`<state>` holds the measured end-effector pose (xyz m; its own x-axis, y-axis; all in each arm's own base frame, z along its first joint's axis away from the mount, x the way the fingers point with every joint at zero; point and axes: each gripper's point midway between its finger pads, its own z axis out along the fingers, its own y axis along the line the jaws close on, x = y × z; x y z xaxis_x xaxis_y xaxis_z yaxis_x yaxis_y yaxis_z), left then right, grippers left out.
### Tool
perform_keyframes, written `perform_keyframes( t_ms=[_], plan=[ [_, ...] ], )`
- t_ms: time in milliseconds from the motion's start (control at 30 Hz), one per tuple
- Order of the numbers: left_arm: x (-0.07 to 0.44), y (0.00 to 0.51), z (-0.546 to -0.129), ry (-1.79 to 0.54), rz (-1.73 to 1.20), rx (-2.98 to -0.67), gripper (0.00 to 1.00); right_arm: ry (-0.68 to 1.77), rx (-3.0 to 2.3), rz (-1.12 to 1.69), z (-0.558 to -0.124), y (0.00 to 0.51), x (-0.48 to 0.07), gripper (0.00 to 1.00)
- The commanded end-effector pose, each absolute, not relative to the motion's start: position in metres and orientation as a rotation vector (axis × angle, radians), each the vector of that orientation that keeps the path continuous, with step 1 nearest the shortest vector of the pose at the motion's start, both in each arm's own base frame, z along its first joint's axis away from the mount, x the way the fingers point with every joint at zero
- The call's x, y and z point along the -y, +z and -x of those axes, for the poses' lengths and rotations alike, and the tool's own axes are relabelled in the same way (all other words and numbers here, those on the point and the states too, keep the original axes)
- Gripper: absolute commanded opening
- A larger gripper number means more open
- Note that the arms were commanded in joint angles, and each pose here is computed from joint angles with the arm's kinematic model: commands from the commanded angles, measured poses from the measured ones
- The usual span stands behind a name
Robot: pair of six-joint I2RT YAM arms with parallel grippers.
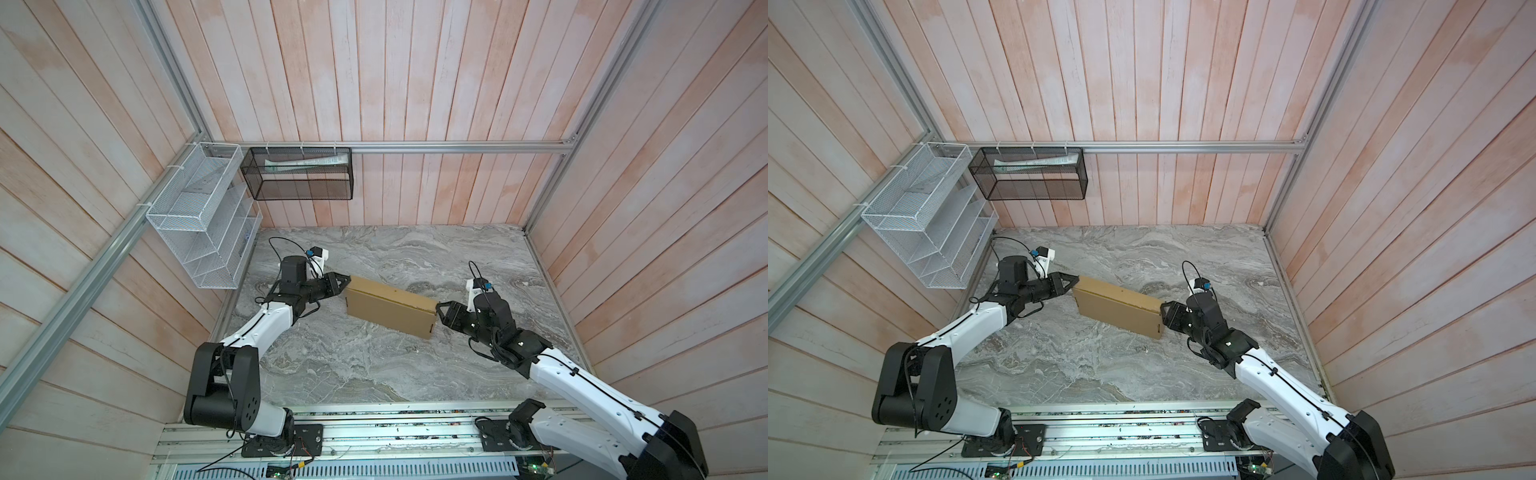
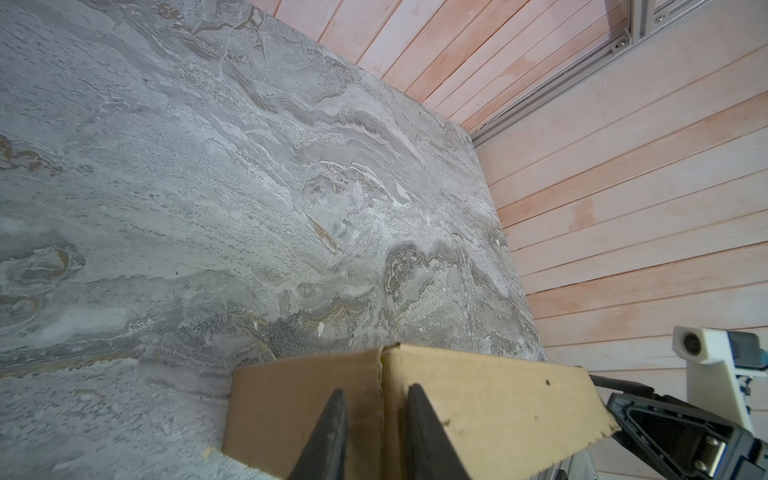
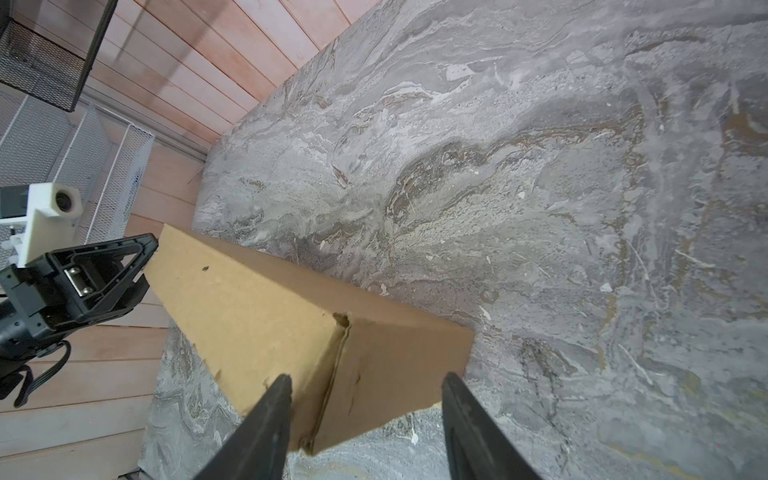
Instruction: Fold the paper box
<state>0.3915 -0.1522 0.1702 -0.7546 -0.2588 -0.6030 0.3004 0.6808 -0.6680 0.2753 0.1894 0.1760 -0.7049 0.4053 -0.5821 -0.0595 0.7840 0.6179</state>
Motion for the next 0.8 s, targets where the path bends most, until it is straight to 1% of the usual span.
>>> perform_keyframes(
  t_ms=[0,400,567,767],
  plan=[
    [0.148,0.141,-0.380,-1.015,-0.002,-2.288,0.28,0.836,-2.215,-0.248,-0.277,0.178,-0.193,0.57],
    [0.157,0.136,-0.377,-1.024,-0.016,-2.304,0.27,0.884,-2.241,-0.219,-0.276,0.173,-0.203,0.50],
    [0.157,0.138,-0.379,-1.017,-0.017,-2.305,0.27,0.898,-2.245,-0.224,-0.275,0.169,-0.204,0.45],
    [0.156,0.136,-0.378,-1.010,-0.014,-2.309,0.27,0.935,-2.246,-0.231,-0.271,0.165,-0.207,0.42]
  ],
)
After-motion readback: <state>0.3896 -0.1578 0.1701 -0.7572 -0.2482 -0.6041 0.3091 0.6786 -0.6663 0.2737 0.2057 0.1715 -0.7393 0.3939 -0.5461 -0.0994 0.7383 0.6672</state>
